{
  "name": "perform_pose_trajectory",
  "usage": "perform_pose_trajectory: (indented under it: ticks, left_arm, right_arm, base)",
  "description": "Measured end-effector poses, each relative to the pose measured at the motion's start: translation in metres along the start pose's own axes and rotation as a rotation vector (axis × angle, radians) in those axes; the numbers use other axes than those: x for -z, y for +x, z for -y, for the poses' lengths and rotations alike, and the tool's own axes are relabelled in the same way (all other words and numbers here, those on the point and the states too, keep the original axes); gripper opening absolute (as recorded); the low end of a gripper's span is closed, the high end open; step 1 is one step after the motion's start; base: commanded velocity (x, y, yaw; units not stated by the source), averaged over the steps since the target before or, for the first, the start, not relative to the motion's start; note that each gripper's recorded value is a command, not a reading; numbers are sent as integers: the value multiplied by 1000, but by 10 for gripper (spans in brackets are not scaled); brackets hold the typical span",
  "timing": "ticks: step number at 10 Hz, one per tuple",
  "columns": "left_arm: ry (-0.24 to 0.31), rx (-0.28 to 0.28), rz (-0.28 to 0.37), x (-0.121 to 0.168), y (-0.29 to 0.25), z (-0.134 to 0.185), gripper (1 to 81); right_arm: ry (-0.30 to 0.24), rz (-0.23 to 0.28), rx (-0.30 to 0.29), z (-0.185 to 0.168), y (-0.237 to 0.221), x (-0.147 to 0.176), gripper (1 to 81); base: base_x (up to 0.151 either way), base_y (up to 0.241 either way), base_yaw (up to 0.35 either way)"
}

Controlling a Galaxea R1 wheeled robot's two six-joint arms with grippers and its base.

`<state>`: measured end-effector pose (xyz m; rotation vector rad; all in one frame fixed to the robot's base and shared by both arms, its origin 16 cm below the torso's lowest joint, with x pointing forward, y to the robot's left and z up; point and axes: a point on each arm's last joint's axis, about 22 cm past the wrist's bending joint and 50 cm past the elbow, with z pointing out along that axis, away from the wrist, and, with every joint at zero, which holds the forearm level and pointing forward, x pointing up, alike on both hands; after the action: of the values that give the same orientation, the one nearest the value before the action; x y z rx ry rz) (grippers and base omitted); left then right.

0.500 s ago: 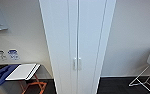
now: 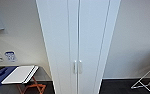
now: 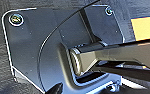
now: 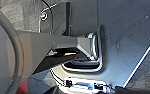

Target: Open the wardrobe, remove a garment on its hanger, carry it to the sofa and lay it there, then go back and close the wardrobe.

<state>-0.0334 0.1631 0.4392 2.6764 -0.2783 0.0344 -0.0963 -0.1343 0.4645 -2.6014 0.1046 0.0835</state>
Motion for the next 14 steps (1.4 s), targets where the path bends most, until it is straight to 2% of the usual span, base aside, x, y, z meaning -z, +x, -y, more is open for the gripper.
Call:
perform_pose_trajectory:
  ticks: [2,4,8,14]
  left_arm:
    - [0,2,11,1,-8,-1,811]
    - [1,-2,-3,0,2,0,811]
    - [-10,0,1,-3,-1,-8,811]
    - [-4,2,5,0,-3,-2,811]
  right_arm:
    - [0,12,-5,0,-11,0,811]
    - [2,-14,-2,1,-1,0,811]
    - [1,-14,-2,1,0,0,811]
    - [7,-21,4,-2,8,5,811]
  base:
    - [142,0,0]
    - [142,0,0]
    - [129,0,0]
    - [0,0,0]
